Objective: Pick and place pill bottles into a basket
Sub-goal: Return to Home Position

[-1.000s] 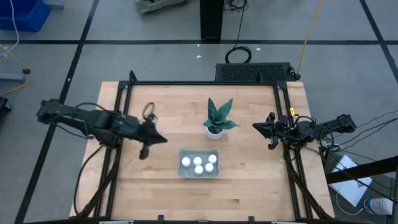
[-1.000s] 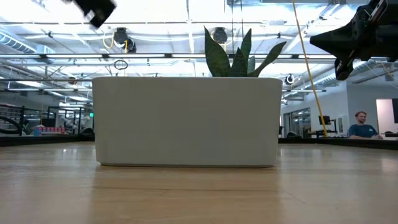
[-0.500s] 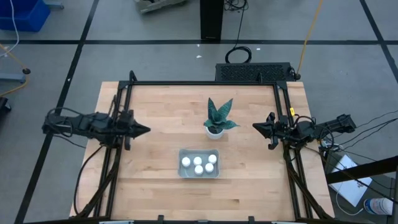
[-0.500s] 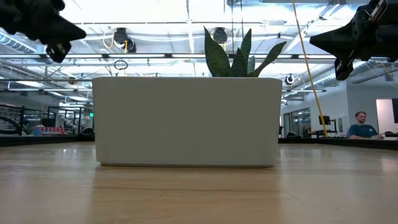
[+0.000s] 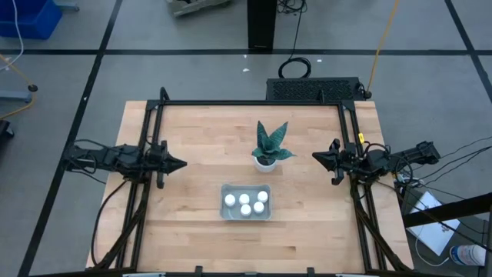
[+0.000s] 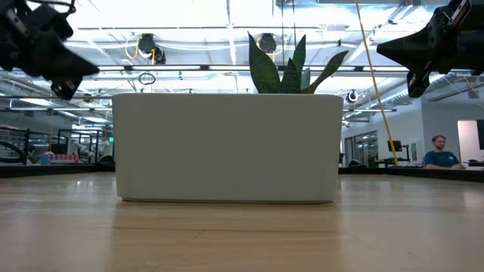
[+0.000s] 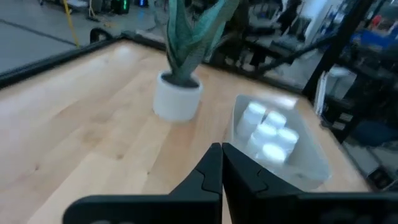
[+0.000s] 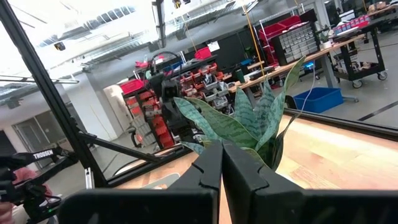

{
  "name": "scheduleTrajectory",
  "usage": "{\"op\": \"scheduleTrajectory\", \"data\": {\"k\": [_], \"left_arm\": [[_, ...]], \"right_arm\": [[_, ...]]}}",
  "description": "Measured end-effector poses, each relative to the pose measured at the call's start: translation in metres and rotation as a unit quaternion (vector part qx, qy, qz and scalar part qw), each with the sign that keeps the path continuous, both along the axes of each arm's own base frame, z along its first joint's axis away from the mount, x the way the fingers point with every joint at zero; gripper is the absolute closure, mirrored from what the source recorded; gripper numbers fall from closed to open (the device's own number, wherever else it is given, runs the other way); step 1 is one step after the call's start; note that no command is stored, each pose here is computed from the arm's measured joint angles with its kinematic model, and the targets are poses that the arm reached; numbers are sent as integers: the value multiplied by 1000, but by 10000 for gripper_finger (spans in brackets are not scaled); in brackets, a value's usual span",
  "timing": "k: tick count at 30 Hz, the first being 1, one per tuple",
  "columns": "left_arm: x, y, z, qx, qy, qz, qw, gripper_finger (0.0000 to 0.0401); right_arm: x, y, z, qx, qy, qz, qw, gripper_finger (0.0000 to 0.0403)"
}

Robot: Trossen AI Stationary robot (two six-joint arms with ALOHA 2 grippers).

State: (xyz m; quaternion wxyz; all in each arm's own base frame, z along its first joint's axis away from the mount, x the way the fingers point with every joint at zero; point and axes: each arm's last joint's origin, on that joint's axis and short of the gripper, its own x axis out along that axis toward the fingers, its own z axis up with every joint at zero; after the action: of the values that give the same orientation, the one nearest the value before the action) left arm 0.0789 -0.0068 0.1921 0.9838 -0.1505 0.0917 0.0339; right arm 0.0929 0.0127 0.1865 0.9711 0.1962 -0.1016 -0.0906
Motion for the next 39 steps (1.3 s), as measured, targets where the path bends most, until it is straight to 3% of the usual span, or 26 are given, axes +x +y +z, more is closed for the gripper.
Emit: {"op": "scheduleTrajectory", "data": {"k": [8,17,28,39], "left_arm": [[9,-1,-23,11,1,7,1000,397],[10,3,-23,8,-2,59,998,381],[10,4,-23,31,1,58,998,397],[10,4,-23,32,1,58,998,342]], "right_arm": [[0,0,0,0,0,0,1000,398],[0,0,0,0,0,0,1000,399],[0,0,0,0,0,0,1000,399],[0,0,0,0,0,0,1000,398]]}}
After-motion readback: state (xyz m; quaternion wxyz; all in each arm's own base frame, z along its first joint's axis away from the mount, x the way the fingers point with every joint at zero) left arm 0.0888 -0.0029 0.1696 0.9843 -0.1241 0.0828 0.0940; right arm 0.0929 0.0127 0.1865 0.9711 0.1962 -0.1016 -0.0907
